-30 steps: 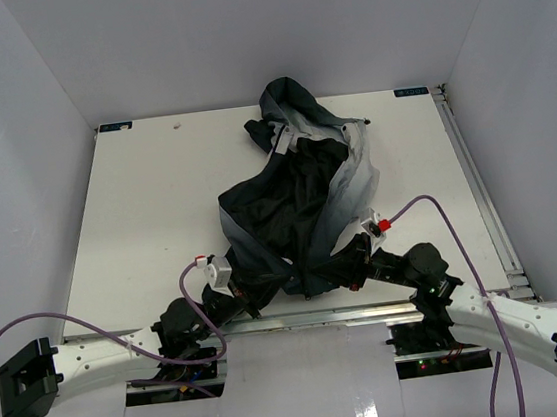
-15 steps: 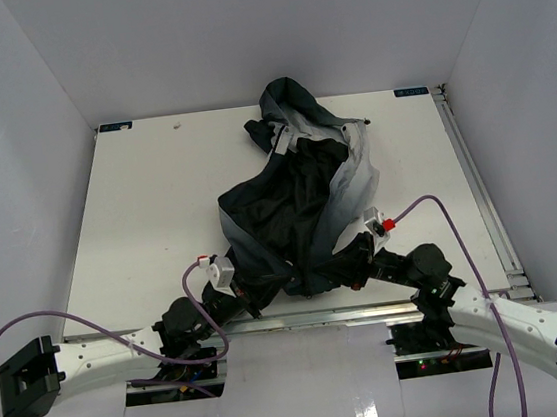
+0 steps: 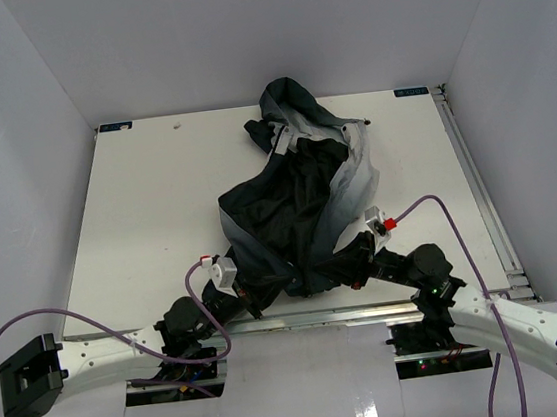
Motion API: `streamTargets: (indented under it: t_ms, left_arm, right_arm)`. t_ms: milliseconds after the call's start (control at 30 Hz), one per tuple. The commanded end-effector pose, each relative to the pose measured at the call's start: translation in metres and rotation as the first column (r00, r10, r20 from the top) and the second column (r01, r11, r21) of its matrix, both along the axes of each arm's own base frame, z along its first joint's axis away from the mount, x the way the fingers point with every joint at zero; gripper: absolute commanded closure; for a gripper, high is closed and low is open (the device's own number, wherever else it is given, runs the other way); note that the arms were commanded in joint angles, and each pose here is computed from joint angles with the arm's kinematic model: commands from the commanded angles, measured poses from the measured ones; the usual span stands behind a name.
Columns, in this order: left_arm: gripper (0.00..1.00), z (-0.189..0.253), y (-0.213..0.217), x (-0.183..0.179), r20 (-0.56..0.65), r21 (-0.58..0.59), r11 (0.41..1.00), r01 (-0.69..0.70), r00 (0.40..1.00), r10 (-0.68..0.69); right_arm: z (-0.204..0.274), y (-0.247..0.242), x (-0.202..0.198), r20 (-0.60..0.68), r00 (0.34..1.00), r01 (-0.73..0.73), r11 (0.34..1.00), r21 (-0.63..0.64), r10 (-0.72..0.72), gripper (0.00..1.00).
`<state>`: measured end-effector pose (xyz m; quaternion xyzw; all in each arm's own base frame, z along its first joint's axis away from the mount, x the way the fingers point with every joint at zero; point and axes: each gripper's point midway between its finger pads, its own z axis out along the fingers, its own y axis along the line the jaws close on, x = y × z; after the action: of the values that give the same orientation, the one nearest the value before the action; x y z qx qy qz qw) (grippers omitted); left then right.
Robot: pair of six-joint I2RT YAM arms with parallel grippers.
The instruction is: Zip up the jacket
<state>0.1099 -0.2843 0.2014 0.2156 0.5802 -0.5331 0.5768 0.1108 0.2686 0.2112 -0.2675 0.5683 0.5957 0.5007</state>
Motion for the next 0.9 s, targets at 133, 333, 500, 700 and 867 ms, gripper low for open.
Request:
streamTargets:
  t_ms: [133, 333, 500, 700, 867]
  left_arm:
    - [1.0, -0.0557, 0.0193, -0.0096, -0.022, 0.085, 0.996, 0.015, 1.0, -0.013]
    - [1.0, -0.0549, 0.0199, -0.0102, -0.024, 0.08, 0.997, 0.017, 1.0, -0.015]
    - [1.0, -0.0559, 0.019, -0.0105, -0.026, 0.084, 0.996, 0.02, 0.999, -0.018]
    - [1.0, -0.0575, 0.0164, -0.0114, -0.026, 0.097, 0.995, 0.03, 0.999, -0.028]
    - [1.0, -0.0585, 0.0154, -0.0128, -0.026, 0.102, 0.994, 0.04, 0.999, -0.037]
  right_arm:
    - [0.0283, -0.0027, 0.0009, 0.062, 0.998, 0.008, 0.998, 0.068, -0.013, 0.92]
    - [0.028, -0.0037, 0.0018, 0.061, 0.998, 0.015, 0.998, 0.067, -0.019, 0.92]
    - [0.0283, -0.0038, 0.0019, 0.064, 0.998, 0.015, 0.998, 0.067, -0.02, 0.92]
    - [0.03, -0.0038, 0.0023, 0.065, 0.998, 0.016, 0.997, 0.069, -0.02, 0.92]
    - [0.0296, -0.0033, 0.0037, 0.062, 0.998, 0.019, 0.998, 0.066, -0.023, 0.92]
